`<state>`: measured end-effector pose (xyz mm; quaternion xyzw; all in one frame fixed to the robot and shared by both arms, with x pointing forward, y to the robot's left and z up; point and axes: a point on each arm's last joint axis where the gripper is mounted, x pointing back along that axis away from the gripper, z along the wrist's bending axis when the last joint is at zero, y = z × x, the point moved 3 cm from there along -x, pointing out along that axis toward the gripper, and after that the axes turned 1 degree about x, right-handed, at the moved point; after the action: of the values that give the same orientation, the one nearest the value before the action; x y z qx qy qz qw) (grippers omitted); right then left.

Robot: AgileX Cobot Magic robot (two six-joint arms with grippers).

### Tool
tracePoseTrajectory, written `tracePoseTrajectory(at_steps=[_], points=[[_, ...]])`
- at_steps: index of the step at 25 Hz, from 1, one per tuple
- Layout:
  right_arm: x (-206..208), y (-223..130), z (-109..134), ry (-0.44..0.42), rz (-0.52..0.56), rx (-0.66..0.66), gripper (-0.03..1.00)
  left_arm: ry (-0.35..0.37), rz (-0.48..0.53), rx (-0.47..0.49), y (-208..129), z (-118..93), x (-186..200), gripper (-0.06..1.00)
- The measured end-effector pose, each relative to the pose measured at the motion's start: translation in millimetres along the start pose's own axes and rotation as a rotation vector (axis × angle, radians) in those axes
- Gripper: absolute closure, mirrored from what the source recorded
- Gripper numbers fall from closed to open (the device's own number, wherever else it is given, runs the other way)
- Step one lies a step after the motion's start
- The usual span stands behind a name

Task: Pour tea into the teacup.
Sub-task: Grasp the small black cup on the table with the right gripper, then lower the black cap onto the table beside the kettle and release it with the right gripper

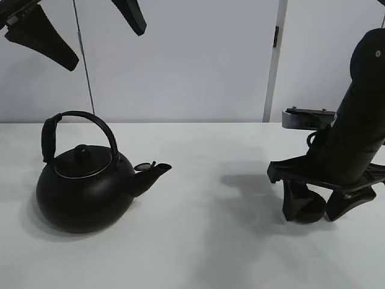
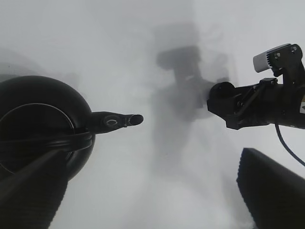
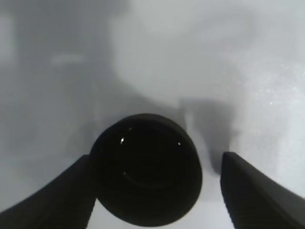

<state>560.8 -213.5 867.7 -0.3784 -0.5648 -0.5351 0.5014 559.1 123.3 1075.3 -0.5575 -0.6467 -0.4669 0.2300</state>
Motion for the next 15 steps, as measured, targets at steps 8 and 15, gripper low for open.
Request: tracePoseTrajectory(at_steps=[8, 15], points=[[-2.6, -0.8, 0.0, 0.001, 0.008, -0.023, 0.57, 0.000, 0.000, 0.000, 0.0, 0.0, 0.0, 0.25], [13.8, 17.7, 3.5, 0.012, -0.028, -0.021, 0.57, 0.000, 0.000, 0.000, 0.0, 0.0, 0.0, 0.25]])
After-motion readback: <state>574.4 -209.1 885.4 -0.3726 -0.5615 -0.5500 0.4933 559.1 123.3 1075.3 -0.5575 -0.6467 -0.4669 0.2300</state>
